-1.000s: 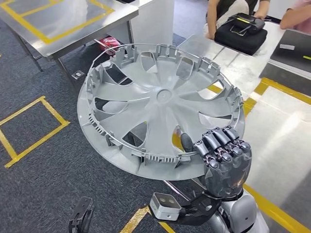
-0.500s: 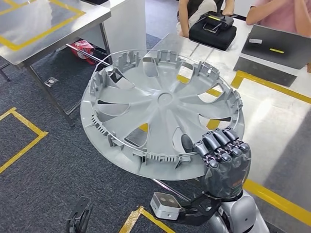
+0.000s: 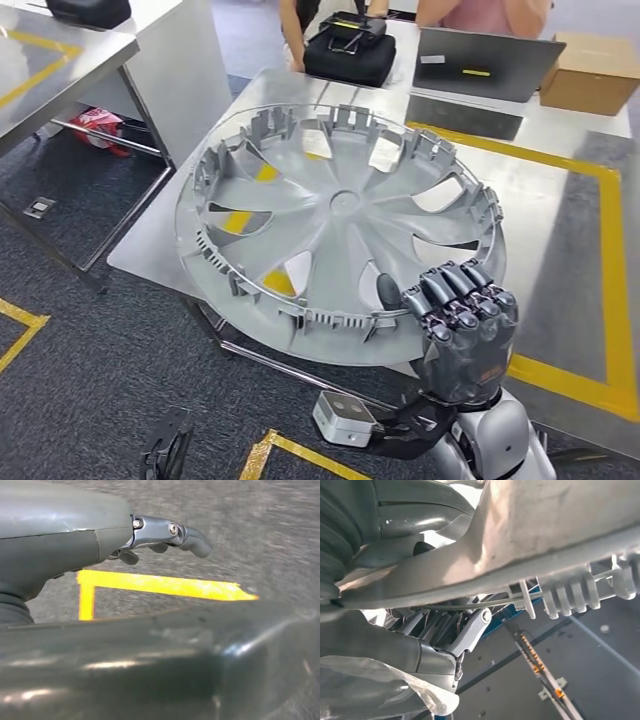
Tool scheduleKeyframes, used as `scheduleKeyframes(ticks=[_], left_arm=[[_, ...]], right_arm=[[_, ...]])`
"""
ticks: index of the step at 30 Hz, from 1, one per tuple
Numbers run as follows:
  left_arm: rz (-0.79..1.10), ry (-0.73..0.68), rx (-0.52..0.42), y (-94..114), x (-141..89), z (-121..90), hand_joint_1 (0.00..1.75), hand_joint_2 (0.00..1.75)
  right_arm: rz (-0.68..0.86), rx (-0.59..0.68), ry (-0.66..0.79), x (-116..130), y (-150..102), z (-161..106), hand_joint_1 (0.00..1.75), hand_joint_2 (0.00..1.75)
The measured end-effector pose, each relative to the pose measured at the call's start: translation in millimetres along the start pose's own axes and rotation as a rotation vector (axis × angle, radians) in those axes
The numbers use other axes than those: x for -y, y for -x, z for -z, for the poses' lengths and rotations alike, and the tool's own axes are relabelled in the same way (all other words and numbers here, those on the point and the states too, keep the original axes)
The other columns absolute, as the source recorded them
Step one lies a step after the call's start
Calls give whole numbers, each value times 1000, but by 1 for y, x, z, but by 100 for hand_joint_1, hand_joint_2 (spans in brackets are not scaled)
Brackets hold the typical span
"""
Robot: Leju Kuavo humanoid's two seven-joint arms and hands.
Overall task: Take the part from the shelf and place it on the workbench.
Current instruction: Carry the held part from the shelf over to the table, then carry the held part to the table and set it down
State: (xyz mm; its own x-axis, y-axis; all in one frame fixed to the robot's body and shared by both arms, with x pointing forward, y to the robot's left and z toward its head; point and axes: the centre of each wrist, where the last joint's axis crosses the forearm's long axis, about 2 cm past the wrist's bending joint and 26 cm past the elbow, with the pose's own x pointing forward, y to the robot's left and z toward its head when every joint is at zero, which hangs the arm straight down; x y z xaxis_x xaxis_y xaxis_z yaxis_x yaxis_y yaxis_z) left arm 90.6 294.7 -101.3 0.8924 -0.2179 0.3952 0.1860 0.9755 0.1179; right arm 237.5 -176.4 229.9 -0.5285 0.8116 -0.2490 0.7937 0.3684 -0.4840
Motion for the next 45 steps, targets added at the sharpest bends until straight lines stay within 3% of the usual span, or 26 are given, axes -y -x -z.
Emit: scheduleKeyframes(ticks=[10, 19, 45], left_arm=[[8, -2, -18, 7, -2, -1, 0, 0], [90, 28, -133, 6, -9, -1, 0, 0], [127, 35, -131, 6, -20, 1, 0, 0]], right_arm=[[2, -8, -11, -3, 0, -2, 175, 175], [19, -7, -3, -4, -5, 2, 175, 175], [41, -5, -30, -11, -10, -1, 175, 175]])
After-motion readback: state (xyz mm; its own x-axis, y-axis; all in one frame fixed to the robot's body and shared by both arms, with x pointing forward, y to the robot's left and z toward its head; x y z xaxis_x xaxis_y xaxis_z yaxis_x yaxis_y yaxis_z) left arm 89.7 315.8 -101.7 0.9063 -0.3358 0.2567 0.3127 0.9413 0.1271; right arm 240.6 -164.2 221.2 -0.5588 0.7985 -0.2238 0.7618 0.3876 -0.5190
